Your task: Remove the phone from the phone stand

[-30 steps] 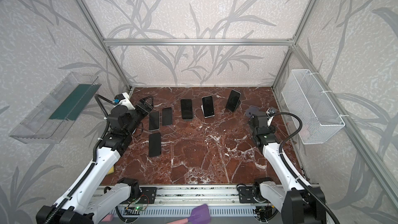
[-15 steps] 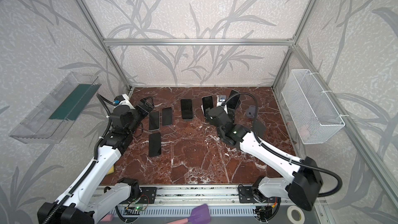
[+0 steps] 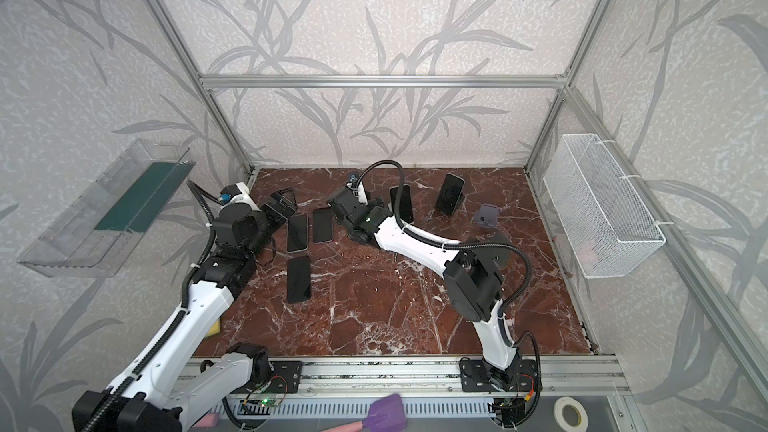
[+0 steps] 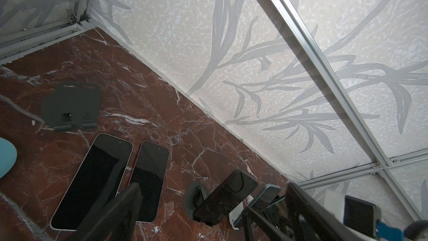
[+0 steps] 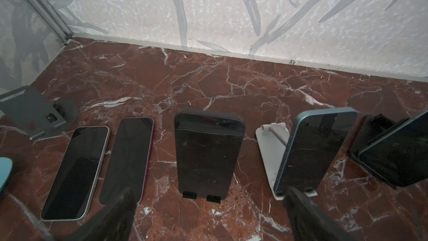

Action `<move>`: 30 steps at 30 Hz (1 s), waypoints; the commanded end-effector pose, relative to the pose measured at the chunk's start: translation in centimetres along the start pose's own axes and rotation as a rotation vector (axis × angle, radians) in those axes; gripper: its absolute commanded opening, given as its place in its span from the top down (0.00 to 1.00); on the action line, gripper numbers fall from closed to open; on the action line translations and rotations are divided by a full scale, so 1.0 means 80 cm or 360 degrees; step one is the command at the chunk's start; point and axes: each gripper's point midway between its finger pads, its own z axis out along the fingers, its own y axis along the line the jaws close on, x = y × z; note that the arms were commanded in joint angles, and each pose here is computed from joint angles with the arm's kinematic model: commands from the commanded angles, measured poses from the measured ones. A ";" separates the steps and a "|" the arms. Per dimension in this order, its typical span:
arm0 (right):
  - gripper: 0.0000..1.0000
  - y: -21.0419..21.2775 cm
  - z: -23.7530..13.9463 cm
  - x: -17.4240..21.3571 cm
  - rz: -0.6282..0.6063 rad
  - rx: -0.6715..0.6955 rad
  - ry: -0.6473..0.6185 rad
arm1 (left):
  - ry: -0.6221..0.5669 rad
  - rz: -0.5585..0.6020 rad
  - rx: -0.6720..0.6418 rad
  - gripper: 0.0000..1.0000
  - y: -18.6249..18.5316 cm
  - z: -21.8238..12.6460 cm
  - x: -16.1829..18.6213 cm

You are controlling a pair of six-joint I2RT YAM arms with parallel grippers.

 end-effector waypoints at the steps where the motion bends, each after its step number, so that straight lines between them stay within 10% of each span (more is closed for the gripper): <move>1: 0.01 0.001 0.011 -0.006 0.0019 0.0079 0.0026 | -0.0066 -0.0004 0.0069 0.03 -0.017 -0.009 -0.019; 30: 0.01 -0.006 0.091 -0.004 0.0170 0.0129 0.0114 | -0.0062 -0.0033 0.0093 0.05 -0.017 -0.007 -0.019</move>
